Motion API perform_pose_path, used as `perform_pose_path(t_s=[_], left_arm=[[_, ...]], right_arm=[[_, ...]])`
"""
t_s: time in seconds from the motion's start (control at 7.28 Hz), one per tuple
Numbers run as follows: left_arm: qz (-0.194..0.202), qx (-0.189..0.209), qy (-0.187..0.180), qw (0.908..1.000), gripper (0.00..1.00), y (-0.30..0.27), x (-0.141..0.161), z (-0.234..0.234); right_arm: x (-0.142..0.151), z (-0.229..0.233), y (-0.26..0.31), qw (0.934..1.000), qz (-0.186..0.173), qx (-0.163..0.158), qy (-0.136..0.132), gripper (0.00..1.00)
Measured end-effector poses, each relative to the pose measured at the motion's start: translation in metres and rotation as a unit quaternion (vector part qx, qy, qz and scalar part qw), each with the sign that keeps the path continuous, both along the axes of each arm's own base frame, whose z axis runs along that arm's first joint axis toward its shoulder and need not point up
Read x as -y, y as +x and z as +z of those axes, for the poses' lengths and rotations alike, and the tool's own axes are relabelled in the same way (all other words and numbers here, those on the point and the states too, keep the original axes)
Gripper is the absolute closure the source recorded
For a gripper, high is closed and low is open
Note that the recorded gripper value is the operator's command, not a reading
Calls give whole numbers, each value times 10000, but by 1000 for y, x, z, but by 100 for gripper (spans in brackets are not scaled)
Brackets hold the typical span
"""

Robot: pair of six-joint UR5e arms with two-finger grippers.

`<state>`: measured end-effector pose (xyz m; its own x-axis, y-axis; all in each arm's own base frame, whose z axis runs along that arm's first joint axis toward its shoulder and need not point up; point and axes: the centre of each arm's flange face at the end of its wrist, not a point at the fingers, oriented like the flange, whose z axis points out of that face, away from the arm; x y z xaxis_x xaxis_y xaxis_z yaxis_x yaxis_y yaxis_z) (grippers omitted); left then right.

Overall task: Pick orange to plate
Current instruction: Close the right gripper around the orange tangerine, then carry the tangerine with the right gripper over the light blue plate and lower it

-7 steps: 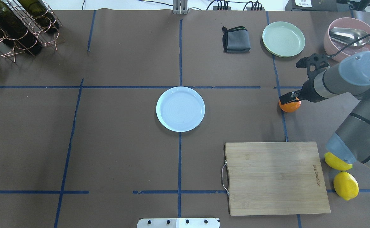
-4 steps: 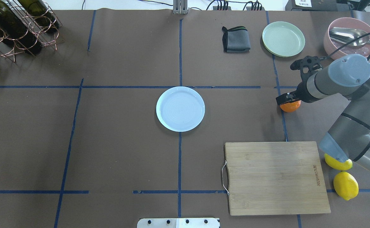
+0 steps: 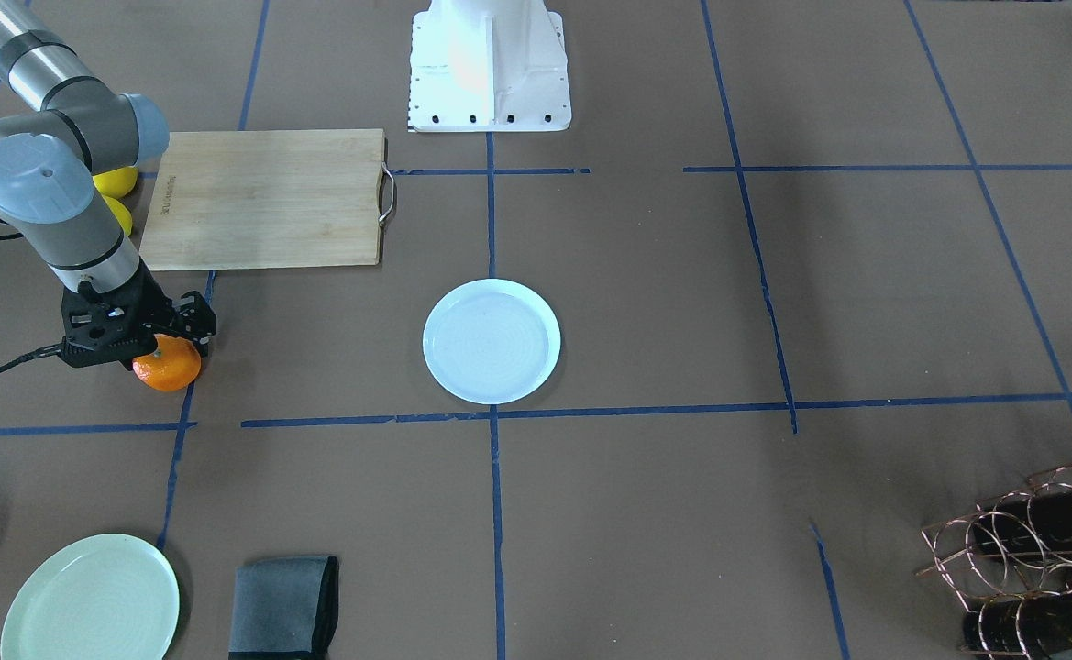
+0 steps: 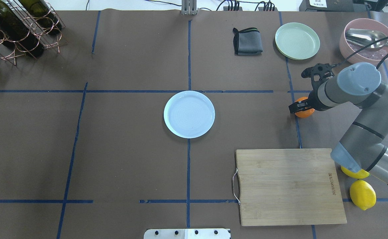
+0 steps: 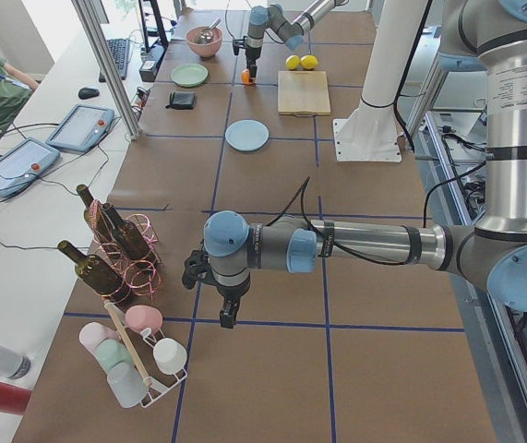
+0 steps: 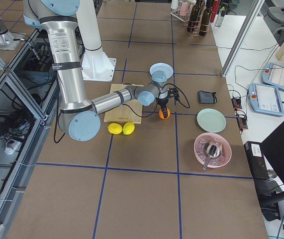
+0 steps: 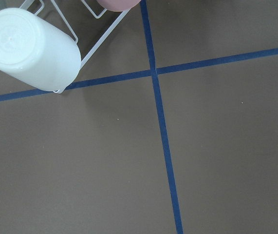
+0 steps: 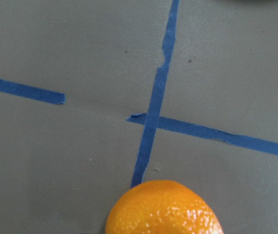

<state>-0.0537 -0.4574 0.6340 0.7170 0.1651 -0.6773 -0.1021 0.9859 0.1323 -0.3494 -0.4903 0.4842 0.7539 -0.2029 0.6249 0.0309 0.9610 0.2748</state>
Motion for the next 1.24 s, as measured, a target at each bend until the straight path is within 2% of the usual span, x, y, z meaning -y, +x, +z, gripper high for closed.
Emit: perform_pose_path(t_s=[0.14, 0.27, 0.41, 0.55, 0.96, 1.24], left_arm=[[1, 2, 2, 10000, 0, 0, 0, 0], [2, 3, 1, 10000, 0, 0, 0, 0], [2, 4, 0, 10000, 0, 0, 0, 0], [2, 4, 2, 10000, 0, 0, 0, 0], [-1, 4, 17, 10000, 0, 0, 0, -2], [0, 3, 42, 10000, 0, 0, 1, -4]], right_arm=[[1, -1, -2, 10000, 2, 5, -5, 78], [5, -14, -8, 10000, 15, 79, 44, 77], [15, -42, -18, 9997, 48, 195, 105, 77], [26, -84, -39, 9994, 134, 306, 44, 76], [34, -223, -134, 9963, 616, 420, -431, 75], [27, -276, -212, 9934, 935, 320, -583, 72]])
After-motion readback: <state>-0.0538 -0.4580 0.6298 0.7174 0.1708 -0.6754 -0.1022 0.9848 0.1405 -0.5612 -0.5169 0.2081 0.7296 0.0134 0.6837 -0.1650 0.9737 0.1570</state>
